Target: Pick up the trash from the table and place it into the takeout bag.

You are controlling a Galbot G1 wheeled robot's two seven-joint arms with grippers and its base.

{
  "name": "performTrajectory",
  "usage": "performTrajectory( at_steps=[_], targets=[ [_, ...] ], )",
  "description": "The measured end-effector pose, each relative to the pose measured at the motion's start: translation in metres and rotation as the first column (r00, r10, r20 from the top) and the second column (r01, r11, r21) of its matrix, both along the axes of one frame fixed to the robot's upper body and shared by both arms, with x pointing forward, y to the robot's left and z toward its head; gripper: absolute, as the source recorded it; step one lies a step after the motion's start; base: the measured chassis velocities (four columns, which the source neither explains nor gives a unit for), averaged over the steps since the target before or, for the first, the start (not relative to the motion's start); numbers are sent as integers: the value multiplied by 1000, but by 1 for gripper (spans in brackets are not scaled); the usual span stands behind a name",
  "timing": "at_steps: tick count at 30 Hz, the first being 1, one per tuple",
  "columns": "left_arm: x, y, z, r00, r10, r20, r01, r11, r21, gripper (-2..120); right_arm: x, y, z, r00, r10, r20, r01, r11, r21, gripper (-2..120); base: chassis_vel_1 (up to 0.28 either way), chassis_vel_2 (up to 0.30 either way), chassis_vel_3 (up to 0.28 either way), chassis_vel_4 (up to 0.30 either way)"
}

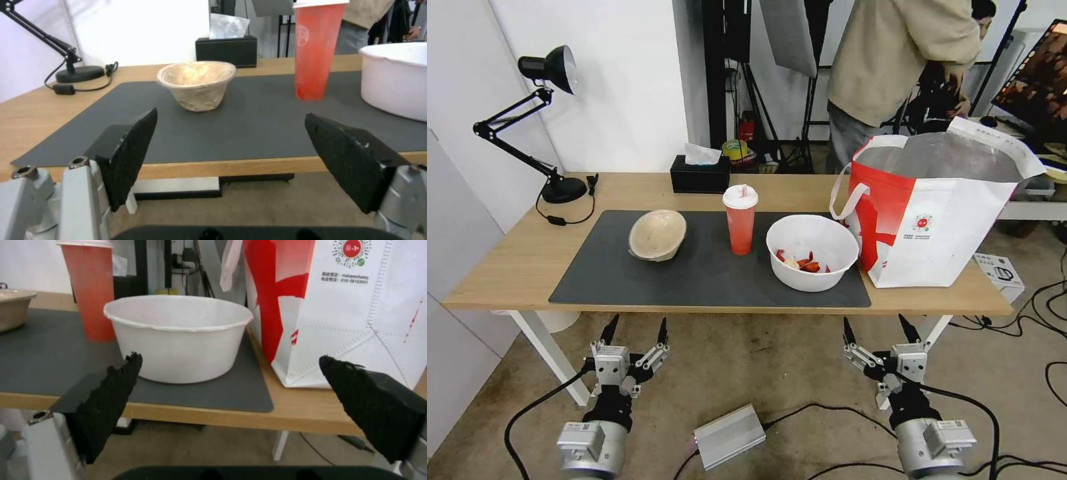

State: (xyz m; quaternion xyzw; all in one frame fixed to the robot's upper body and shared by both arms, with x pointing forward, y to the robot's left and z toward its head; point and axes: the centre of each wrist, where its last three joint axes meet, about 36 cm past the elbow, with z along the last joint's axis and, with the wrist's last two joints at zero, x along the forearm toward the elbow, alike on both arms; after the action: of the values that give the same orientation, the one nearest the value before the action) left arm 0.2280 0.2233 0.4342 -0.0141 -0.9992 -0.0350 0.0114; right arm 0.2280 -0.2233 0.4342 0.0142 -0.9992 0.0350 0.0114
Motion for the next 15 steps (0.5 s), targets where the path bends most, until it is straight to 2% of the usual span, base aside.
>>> performTrajectory(
  at_steps=[15],
  targets=[
    [0,0,0,1000,0,0,0,1000,0,89,0,0,0,1000,0,0,0,1000,0,100,0,0,0,0]
  ],
)
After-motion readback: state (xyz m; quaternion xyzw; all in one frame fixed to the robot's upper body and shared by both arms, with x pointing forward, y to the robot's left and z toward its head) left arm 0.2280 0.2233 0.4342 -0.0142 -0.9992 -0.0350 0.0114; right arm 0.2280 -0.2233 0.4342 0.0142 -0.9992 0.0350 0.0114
